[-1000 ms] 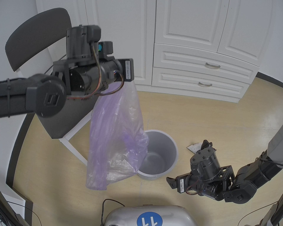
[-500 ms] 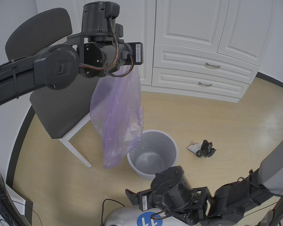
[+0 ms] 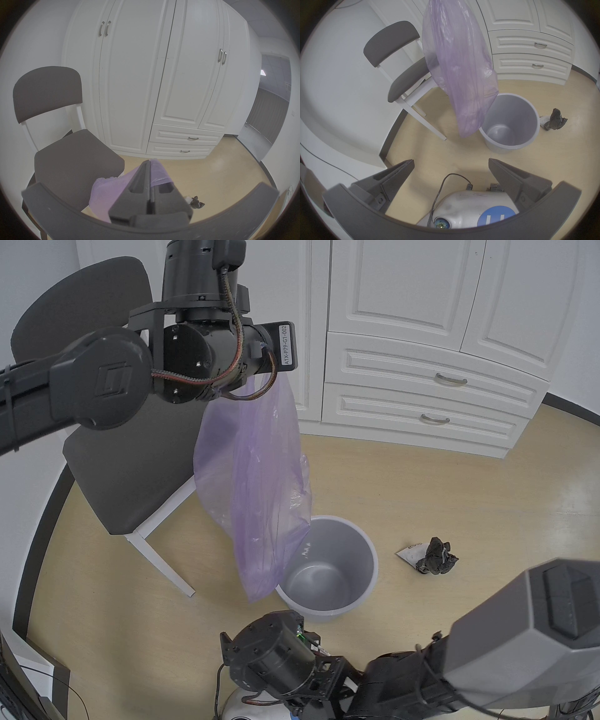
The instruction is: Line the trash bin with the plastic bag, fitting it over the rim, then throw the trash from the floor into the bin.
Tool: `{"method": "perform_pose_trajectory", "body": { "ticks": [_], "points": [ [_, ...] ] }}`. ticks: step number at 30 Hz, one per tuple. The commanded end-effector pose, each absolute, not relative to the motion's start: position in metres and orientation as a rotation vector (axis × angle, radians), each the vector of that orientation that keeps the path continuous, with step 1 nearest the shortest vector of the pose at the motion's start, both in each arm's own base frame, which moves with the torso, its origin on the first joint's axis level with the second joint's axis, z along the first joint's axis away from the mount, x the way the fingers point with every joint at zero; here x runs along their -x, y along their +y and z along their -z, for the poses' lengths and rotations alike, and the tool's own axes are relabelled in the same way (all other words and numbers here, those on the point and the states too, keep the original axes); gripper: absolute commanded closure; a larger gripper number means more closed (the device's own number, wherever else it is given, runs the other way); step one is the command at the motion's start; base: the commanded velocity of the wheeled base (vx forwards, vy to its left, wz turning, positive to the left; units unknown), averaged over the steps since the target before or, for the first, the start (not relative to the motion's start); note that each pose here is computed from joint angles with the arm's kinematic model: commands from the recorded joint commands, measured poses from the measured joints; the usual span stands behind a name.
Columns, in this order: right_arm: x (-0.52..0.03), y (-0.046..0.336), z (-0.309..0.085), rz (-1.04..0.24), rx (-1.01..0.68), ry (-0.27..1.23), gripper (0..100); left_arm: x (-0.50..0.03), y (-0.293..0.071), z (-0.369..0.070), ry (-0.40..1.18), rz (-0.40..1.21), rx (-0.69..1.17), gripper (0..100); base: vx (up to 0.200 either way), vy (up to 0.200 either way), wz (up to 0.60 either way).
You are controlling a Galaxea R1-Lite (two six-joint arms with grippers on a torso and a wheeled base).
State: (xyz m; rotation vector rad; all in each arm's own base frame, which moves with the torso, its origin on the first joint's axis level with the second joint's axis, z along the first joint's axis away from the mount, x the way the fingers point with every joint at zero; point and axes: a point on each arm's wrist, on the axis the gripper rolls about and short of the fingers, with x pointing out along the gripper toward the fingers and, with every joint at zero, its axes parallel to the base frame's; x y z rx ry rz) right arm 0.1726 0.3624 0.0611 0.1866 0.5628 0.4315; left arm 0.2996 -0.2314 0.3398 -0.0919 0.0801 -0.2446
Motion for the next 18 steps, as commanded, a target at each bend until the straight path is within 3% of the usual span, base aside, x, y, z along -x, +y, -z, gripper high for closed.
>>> {"method": "perform_pose_trajectory", "body": {
  "ticks": [1,12,18],
  "points": [
    [-0.188,0.382,-0.026,-0.339,-0.137,0.584,0,-0.280,-0.224,-0.353,0.057,0.245,0.110,100,0.000,0.000,0.00],
    [-0.231,0.406,-0.011,-0.217,-0.239,0.553,0,-0.260,-0.219,-0.360,0.053,0.264,0.144,100,0.000,0.000,0.00],
    [-0.264,0.394,-0.004,-0.094,-0.255,0.504,0,-0.250,-0.217,-0.361,0.051,0.268,0.151,100,0.000,0.000,0.00]
  ]
}}
